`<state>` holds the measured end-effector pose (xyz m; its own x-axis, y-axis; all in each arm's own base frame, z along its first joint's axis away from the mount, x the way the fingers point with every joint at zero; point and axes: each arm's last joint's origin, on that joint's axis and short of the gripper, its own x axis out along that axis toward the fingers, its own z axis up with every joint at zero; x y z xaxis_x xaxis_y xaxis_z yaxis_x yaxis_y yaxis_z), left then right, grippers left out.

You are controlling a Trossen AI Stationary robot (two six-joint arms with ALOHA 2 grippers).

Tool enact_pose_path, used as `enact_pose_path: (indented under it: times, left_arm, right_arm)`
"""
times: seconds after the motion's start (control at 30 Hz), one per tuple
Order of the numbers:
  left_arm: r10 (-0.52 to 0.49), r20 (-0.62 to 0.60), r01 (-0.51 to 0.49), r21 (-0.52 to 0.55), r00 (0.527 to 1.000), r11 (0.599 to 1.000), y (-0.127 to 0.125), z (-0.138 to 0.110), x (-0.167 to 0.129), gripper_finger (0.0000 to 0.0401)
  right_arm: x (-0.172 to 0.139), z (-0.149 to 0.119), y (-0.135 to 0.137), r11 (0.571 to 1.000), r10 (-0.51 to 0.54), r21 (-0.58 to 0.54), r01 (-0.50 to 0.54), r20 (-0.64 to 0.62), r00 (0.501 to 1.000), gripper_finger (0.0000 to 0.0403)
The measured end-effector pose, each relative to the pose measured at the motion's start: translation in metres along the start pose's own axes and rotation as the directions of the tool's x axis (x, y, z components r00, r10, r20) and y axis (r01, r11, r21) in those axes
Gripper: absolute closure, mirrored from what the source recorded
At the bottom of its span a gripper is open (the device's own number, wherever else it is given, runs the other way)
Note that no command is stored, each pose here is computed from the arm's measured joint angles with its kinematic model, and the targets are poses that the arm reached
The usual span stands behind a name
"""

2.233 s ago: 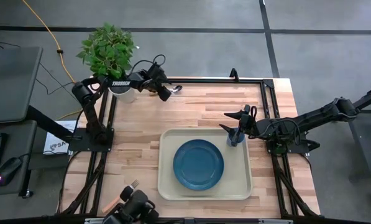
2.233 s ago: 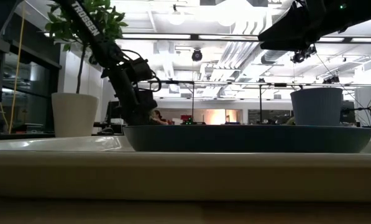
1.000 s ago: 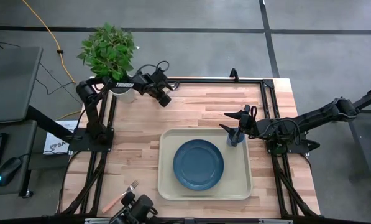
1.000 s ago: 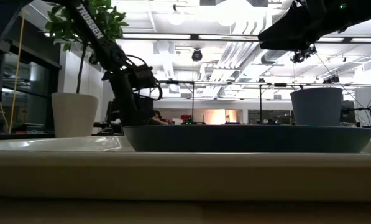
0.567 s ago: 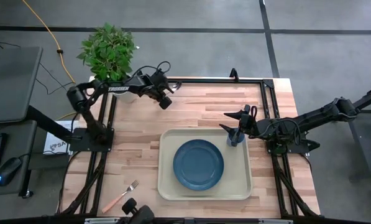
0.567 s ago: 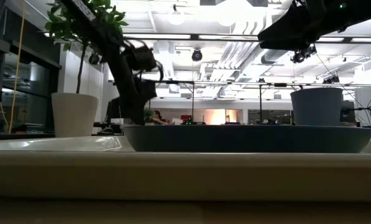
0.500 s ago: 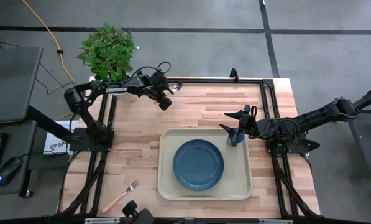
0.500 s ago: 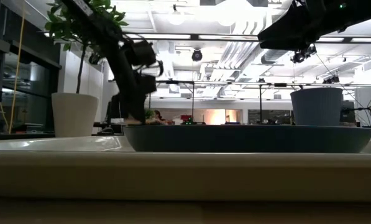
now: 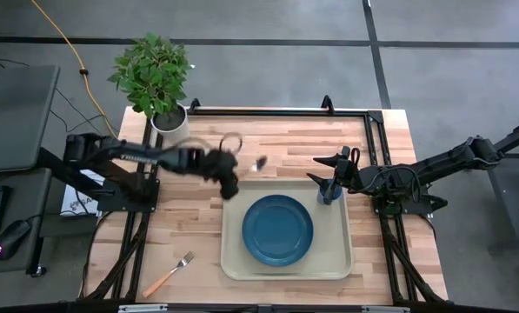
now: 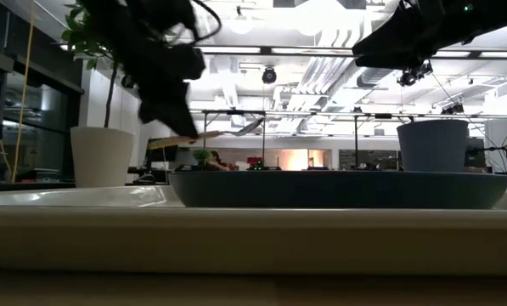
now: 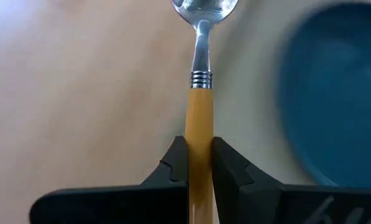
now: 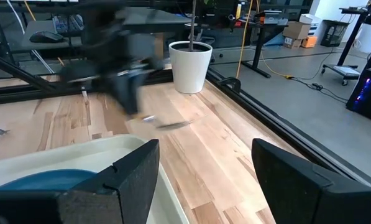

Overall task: Pick and place plate/cup/fork/spoon on tray
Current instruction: Put the yellow spoon on the white serving tray to the left of the blue plate

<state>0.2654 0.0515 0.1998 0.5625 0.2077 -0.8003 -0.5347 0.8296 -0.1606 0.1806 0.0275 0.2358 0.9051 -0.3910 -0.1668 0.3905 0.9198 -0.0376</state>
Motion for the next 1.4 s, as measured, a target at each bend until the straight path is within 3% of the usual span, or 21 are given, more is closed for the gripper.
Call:
enact_pose_path:
  times: [0.2,0.33,0.43,0.5,0.6,0.67,0.8,0.93,1.1,1.4]
  left_arm:
    - [-0.130,0.069,0.137,-0.116,0.989,0.984,-0.060,-0.071,-0.007,0.0394]
    - [-0.195,0.112,0.217,-0.240,0.974,0.946,-0.098,-0.105,-0.024,0.0394]
    - [-0.180,0.189,0.237,-0.345,0.965,0.908,-0.119,-0.123,-0.036,0.0394]
    - [-0.151,0.261,0.257,-0.440,0.953,0.860,-0.129,-0.133,-0.040,0.0394]
    - [-0.097,0.384,0.333,-0.617,0.918,0.713,-0.142,-0.144,-0.036,0.0394]
    - [-0.074,0.407,0.350,-0.663,0.910,0.662,-0.147,-0.147,-0.025,0.0394]
    - [-0.025,0.328,0.253,-0.675,0.944,0.693,-0.148,-0.152,0.006,0.0394]
    - [0.017,0.294,0.207,-0.712,0.956,0.671,-0.145,-0.158,0.023,0.0394]
    - [0.006,0.265,0.204,-0.755,0.964,0.623,-0.147,-0.165,0.027,0.0394]
    - [0.030,0.255,0.175,-0.740,0.966,0.650,-0.142,-0.158,0.032,0.0394]
  right_arm:
    - [0.000,0.000,0.000,1.000,0.000,-0.002,0.000,-0.001,1.000,0.0155]
    - [0.000,0.000,0.000,1.000,0.000,-0.001,0.000,0.000,1.000,0.0155]
    - [0.000,0.000,0.000,1.000,0.000,-0.001,0.000,0.000,1.000,0.0155]
    - [0.000,0.001,0.000,1.000,0.000,0.004,-0.001,0.006,1.000,0.0155]
    - [0.000,0.001,0.000,1.000,0.001,0.008,-0.001,0.006,1.000,0.0155]
    - [0.000,0.001,0.000,1.000,0.001,0.012,-0.001,0.006,1.000,0.0155]
    - [0.000,0.000,0.000,1.000,0.001,0.017,-0.001,0.004,1.000,0.0155]
    - [0.000,0.000,0.000,0.999,0.000,0.036,0.000,-0.002,1.000,0.0155]
    - [0.000,0.000,0.000,0.999,0.000,0.040,0.000,-0.003,1.000,0.0155]
    - [0.000,0.000,0.000,0.999,0.001,0.051,0.000,-0.003,1.000,0.0155]
